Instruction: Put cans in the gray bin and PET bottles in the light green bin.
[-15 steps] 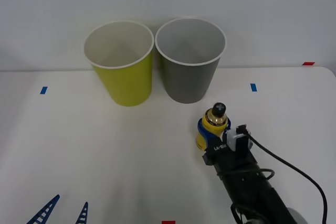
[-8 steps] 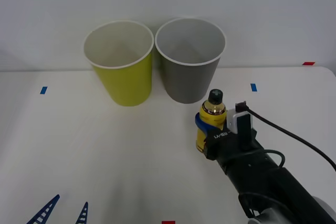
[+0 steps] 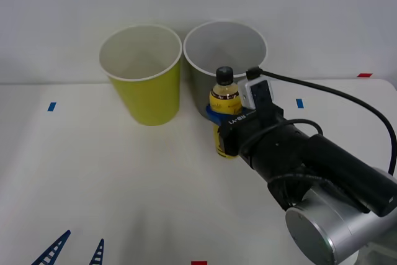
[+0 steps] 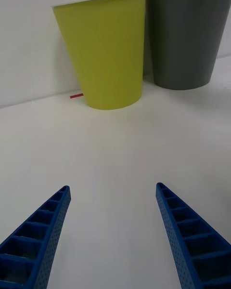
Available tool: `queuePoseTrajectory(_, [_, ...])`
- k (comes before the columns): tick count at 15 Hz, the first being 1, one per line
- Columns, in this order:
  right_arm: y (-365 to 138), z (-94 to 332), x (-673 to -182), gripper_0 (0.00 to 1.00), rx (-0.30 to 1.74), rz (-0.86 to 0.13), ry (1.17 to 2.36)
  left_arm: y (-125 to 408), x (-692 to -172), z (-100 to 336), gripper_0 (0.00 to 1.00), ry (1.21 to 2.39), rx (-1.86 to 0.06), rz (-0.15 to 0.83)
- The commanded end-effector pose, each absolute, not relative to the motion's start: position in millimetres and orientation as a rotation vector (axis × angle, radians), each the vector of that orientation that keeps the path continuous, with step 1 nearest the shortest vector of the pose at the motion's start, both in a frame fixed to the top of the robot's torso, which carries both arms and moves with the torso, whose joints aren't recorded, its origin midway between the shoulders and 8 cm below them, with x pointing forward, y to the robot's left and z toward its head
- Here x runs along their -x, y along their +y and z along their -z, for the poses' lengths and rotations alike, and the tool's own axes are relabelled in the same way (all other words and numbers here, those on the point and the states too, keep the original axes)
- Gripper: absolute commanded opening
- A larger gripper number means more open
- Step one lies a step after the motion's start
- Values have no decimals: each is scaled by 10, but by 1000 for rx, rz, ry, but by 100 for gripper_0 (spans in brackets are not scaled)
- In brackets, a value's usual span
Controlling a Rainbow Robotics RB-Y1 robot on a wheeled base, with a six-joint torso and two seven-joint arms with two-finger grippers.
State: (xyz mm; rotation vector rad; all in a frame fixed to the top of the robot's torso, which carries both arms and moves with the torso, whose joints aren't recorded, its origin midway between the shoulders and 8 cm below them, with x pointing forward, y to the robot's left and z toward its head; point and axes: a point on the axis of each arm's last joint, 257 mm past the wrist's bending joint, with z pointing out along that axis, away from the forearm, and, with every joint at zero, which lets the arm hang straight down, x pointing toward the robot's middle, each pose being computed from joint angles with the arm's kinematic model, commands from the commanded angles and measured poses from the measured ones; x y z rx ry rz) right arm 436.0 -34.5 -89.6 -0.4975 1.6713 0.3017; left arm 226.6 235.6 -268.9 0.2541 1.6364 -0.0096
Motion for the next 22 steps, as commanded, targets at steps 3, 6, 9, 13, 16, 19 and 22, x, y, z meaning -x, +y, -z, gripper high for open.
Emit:
queuePoseTrajectory(3, [83, 345, -4386, 0, 612, -357, 1635, 2356, -2266, 2688, 60, 1636, -254, 10])
queuePoseTrajectory(6, [319, -34, -4343, 0, 606, -449, 1595, 2356, -2266, 2688, 61, 1636, -254, 10])
queuePoseTrajectory(9, [483, -395, -4340, 0, 632, -470, 1500, 2356, -2266, 2688, 61, 1636, -254, 10])
queuePoseTrajectory(13, [788, -829, -4681, 0, 614, -586, 1396, 2356, -2266, 2688, 60, 1636, -254, 10])
queuePoseTrajectory(16, [917, -1029, -4960, 0, 583, -576, 1342, 2356, -2266, 2688, 60, 1636, -254, 10])
queuePoseTrajectory(19, [1126, -1079, -5186, 0, 571, -586, 1313, 2356, -2266, 2688, 60, 1636, -254, 10])
queuePoseTrajectory(22, [1296, -994, -5376, 0, 563, -552, 1278, 2356, -2266, 2688, 60, 1636, -254, 10])
